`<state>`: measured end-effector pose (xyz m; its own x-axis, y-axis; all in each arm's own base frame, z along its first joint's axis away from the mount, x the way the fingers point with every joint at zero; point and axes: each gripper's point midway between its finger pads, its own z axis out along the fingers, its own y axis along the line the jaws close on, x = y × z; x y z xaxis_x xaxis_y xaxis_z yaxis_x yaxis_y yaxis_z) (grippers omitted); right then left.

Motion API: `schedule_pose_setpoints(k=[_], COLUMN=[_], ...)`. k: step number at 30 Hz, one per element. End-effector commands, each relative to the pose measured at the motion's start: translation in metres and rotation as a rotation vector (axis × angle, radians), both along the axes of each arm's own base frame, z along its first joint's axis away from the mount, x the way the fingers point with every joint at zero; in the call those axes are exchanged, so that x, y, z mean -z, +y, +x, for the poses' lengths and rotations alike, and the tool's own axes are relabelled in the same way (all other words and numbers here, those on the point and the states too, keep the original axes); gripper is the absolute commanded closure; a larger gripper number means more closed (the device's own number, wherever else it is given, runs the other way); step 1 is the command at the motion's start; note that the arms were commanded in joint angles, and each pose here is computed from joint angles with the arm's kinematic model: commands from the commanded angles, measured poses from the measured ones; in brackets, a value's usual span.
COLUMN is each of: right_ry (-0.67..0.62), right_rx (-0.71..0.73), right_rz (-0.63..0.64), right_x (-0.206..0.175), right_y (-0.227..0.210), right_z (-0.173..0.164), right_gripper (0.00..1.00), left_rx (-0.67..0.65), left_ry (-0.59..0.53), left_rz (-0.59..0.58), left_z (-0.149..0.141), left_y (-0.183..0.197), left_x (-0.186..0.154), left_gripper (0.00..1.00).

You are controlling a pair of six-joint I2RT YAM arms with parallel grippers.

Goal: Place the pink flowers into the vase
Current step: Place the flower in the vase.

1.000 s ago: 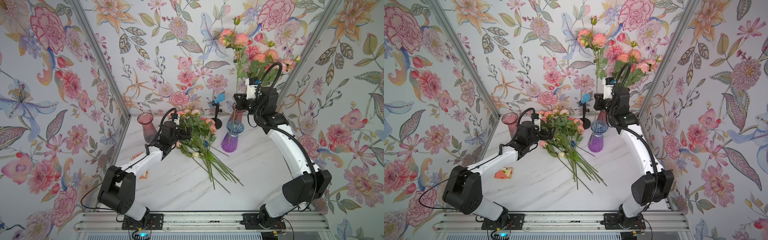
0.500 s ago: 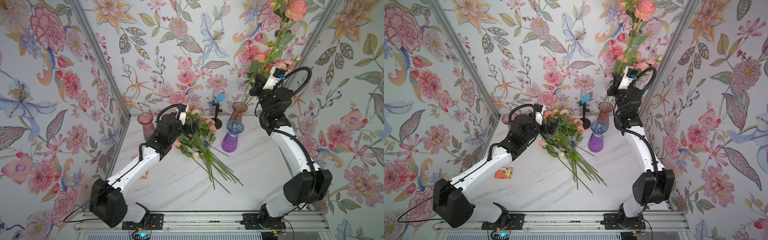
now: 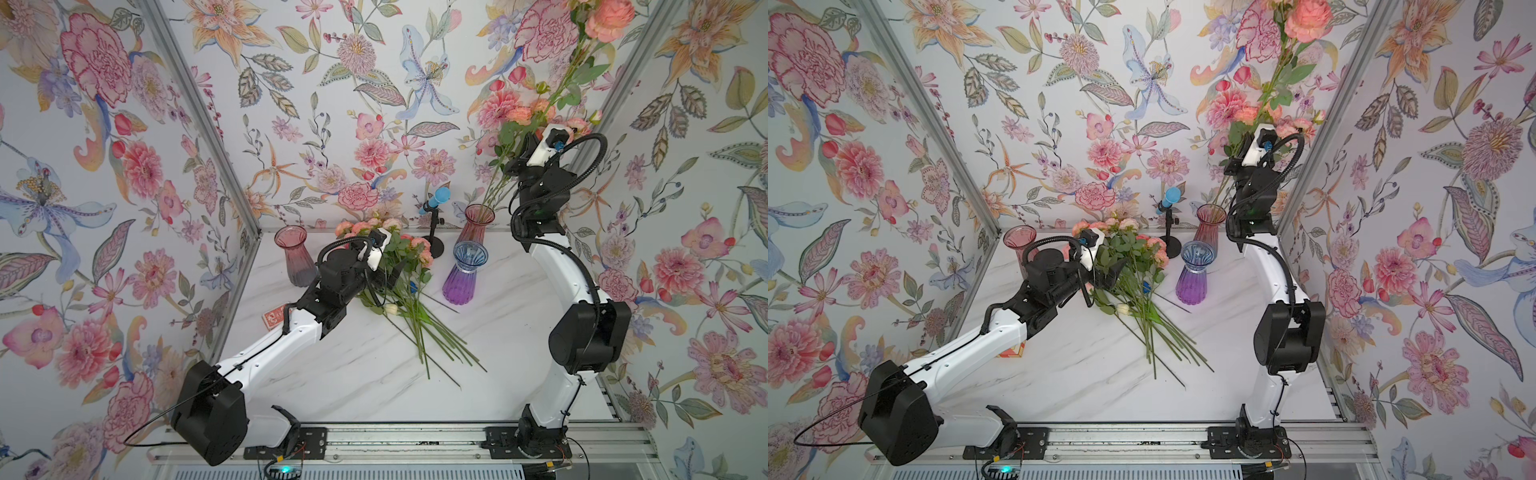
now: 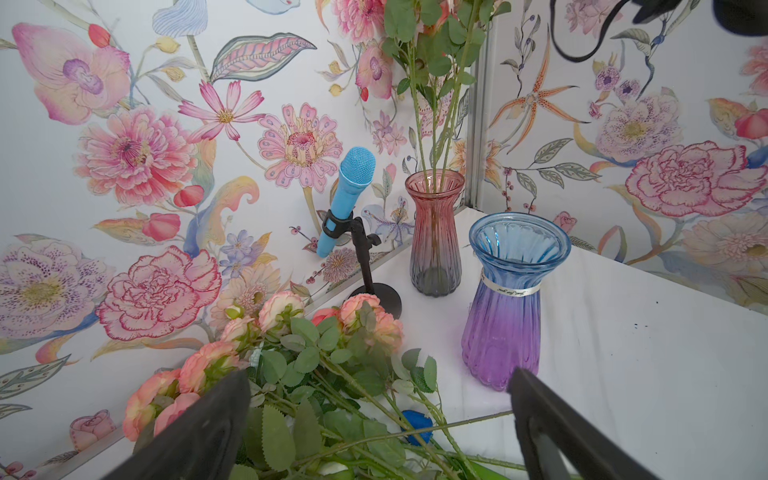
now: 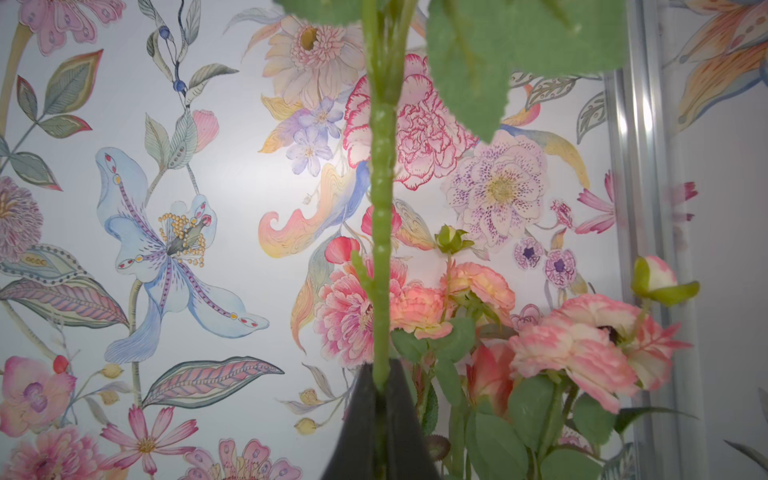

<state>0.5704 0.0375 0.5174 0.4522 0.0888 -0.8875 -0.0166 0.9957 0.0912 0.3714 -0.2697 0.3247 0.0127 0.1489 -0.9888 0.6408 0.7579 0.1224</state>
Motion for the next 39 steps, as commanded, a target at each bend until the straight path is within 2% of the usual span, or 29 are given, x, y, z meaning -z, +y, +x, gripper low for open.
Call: schedule_pose_setpoints(k=[1,9,22,30,34,37,39], right_ry=[-0.042,0.049,0.214,0.259,0.268,0.278,0.279], right_rx=[0.009,-0.002,-0.042,-0.040,-0.039,-0.033,-0.025], right_rz=[-0.039,-0.086,-0.085,-0.077,-0.077,-0.079,-0.080], right_x=[0.002,0.067,0.173,0.189,0.187,0.188,0.188], right_y=[0.004,0.017,0.035,0.036,0.036,0.036,0.035], right_z=[0.012,0.042,0.050,0.054,0.055,0.054,0.053], right_gripper=[1.00,1.00,1.00,0.97,0.89,0.88,0.83], left_rx=[0.040,0.033,0.064,0.070,0.066,0.069,0.067], left_ry=[-0.059,-0.045,-0.040,-0.044,-0.048,-0.048,-0.052], left_rz=[-0.005,0.019,-0.001,-0.007,-0.008,-0.010,-0.011], left_z=[-0.009,-0.005,-0.009,-0.011,-0.012,-0.013,-0.013], left_y=[-0.004,-0.006,-0.009,-0.010,-0.008,-0.008,-0.007], left_x=[-0.013,-0.002,0.000,-0.002,-0.003,-0.004,-0.005], left_gripper=[0.00,0.00,0.00,0.00,0.00,0.00,0.00])
